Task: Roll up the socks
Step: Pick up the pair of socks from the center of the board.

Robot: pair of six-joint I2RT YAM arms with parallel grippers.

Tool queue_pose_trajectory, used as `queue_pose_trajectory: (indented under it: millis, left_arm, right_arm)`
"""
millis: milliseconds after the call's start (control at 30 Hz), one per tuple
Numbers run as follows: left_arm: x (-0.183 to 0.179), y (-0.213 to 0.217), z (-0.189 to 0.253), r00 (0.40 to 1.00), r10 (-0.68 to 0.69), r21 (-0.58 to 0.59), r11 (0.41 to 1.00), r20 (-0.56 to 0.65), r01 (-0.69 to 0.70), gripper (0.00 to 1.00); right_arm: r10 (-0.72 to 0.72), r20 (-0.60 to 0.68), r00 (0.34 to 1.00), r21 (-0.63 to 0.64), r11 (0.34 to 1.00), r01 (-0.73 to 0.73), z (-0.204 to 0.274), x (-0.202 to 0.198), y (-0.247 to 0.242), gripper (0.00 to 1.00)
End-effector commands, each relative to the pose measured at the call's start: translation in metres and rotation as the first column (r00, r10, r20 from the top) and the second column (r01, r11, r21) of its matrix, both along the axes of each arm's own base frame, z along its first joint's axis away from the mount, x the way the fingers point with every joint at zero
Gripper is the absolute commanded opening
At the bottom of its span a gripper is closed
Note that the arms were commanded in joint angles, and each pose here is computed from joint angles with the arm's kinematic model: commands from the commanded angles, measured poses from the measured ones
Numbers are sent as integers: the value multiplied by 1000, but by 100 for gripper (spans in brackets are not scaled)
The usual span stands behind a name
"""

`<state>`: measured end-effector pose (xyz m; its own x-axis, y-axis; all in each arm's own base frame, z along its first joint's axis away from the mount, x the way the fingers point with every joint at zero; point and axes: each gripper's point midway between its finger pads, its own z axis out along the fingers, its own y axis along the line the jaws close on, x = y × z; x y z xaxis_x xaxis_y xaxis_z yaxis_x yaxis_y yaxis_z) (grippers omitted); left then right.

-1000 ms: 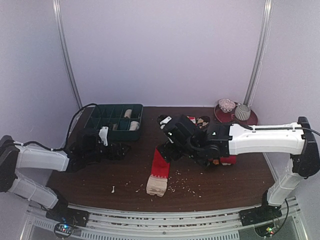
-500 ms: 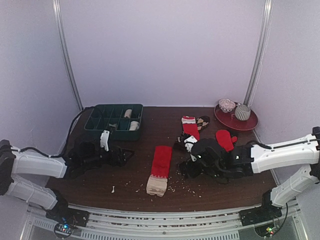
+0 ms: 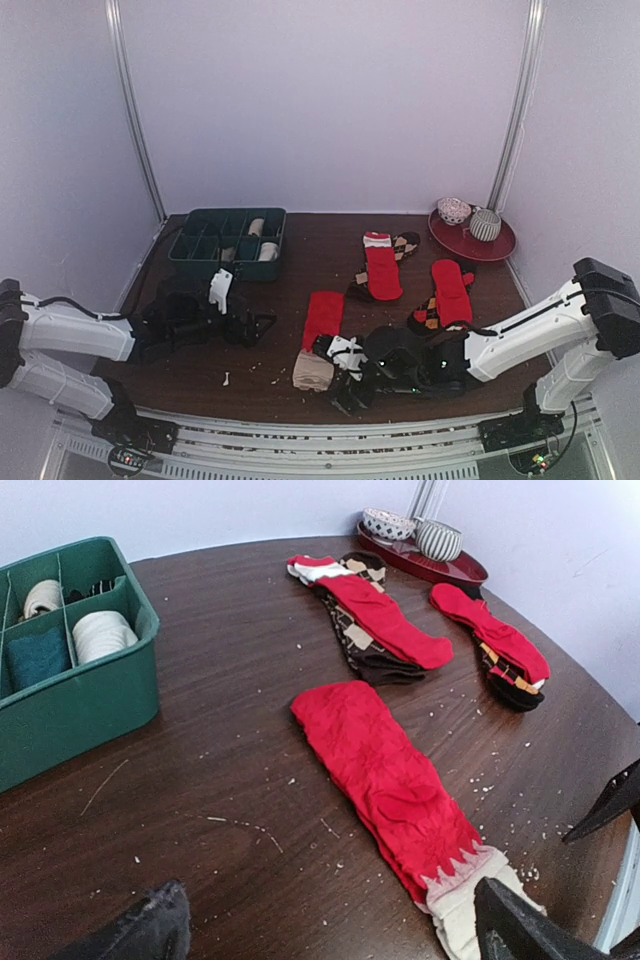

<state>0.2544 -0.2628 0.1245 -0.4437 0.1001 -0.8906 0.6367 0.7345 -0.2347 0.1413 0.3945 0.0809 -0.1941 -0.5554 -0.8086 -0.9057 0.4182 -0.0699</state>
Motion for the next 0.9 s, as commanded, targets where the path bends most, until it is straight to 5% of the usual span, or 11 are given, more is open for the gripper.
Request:
queue_pose_trajectory:
  millis: [0, 467, 700, 867]
  left_arm:
    - [5, -4, -3, 1000, 1, 41, 999, 17, -1, 98]
    - [1, -22, -22, 998, -55, 110, 992, -21, 57, 97]
    - [-5, -22, -26, 996, -89, 129, 987, -23, 91, 97]
    - [-14, -29, -24, 987, -161, 120, 980, -14, 161, 96]
  right_arm:
    - [154, 87, 984, -66, 987, -148, -16, -4, 15, 97]
    - [275, 72, 959, -167, 951, -261, -54, 7, 26, 83]
    - [229, -33, 973, -180, 956, -231, -74, 15, 21, 67]
    - [174, -148, 974, -178, 964, -199, -87, 14, 9, 47]
